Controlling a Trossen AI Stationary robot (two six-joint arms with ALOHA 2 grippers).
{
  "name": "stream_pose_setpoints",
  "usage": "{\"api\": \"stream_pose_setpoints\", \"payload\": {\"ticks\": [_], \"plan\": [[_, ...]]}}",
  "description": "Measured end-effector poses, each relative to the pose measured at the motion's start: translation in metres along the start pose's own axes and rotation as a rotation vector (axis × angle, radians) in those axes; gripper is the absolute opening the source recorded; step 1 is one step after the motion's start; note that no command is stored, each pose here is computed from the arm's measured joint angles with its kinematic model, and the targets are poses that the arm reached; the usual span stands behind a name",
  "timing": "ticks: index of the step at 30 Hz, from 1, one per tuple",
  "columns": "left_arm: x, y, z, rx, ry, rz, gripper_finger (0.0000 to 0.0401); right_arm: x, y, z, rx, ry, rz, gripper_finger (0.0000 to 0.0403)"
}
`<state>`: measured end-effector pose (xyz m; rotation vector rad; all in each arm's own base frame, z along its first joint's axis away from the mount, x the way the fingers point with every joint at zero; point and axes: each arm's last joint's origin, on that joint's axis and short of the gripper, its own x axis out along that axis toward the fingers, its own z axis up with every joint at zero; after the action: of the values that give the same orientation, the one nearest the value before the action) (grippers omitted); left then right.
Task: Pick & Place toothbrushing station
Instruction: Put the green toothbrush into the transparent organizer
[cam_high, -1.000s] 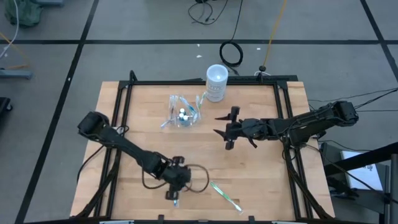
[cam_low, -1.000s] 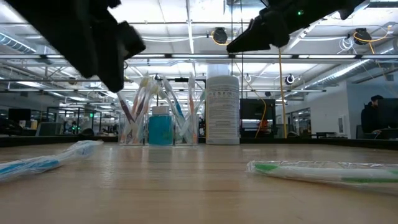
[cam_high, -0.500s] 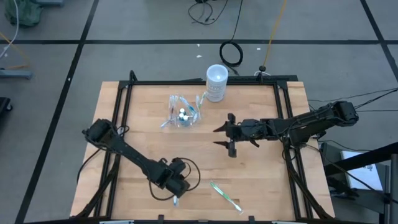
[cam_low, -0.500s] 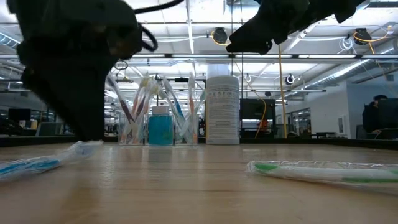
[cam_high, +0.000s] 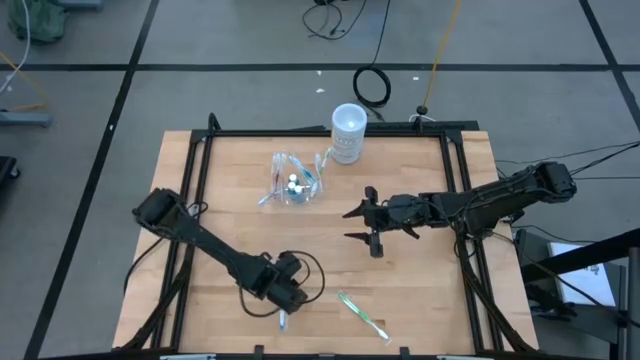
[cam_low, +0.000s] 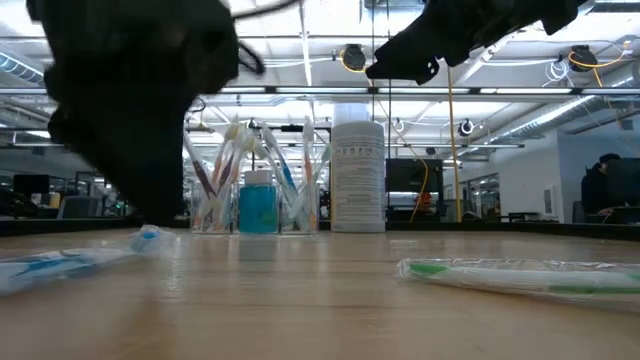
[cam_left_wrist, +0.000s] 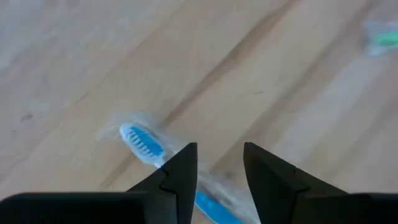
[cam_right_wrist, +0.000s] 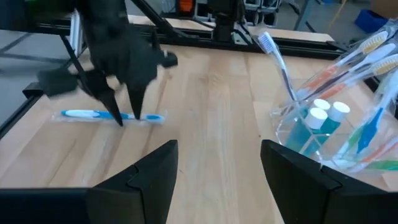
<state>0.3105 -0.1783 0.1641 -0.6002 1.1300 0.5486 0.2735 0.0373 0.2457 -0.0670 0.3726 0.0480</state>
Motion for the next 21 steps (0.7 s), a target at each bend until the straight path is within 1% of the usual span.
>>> {"api": "stream_pose_setpoints", "payload": {"ticks": [2,4,5,6,7,8,9,11,13,15,18,21], "plan": [[-0.009,0.000,0.002,0.001,-0.018,-0.020,0.0136,0.000,0.002,0.000,0.006,-0.004,0.010,0.0222],[-0.016,0.001,0.003,0.007,-0.042,-0.032,0.0136,0.001,0.009,-0.001,0.077,0.003,0.033,0.0222],[-0.021,0.000,0.003,0.028,-0.065,-0.041,0.0136,0.002,0.016,-0.004,0.113,0.031,0.064,0.0222],[-0.025,0.000,0.004,0.062,-0.095,-0.049,0.0136,0.002,0.025,-0.009,0.114,0.082,0.122,0.0222],[-0.030,0.000,0.005,0.098,-0.129,-0.054,0.0136,0.000,0.036,-0.015,0.090,0.135,0.196,0.0222],[-0.033,0.000,0.006,0.124,-0.163,-0.050,0.0136,-0.002,0.050,-0.020,0.055,0.169,0.264,0.0222],[-0.034,0.000,0.006,0.138,-0.192,-0.044,0.0136,-0.001,0.064,-0.022,0.030,0.167,0.305,0.0221],[-0.036,0.001,0.006,0.141,-0.225,-0.033,0.0136,0.000,0.091,-0.028,-0.019,0.153,0.301,0.0221],[-0.038,0.001,0.007,0.141,-0.231,-0.036,0.0136,-0.002,0.115,-0.038,-0.070,0.158,0.262,0.0221],[-0.037,0.001,0.007,0.150,-0.229,-0.033,0.0136,0.001,0.138,-0.049,-0.089,0.150,0.251,0.0221],[-0.036,0.000,0.004,0.156,-0.218,-0.034,0.0136,0.004,0.164,-0.068,-0.041,0.164,0.259,0.0221],[-0.036,-0.001,0.002,0.158,-0.213,-0.038,0.0136,0.012,0.179,-0.068,0.042,0.195,0.283,0.0221]]}}
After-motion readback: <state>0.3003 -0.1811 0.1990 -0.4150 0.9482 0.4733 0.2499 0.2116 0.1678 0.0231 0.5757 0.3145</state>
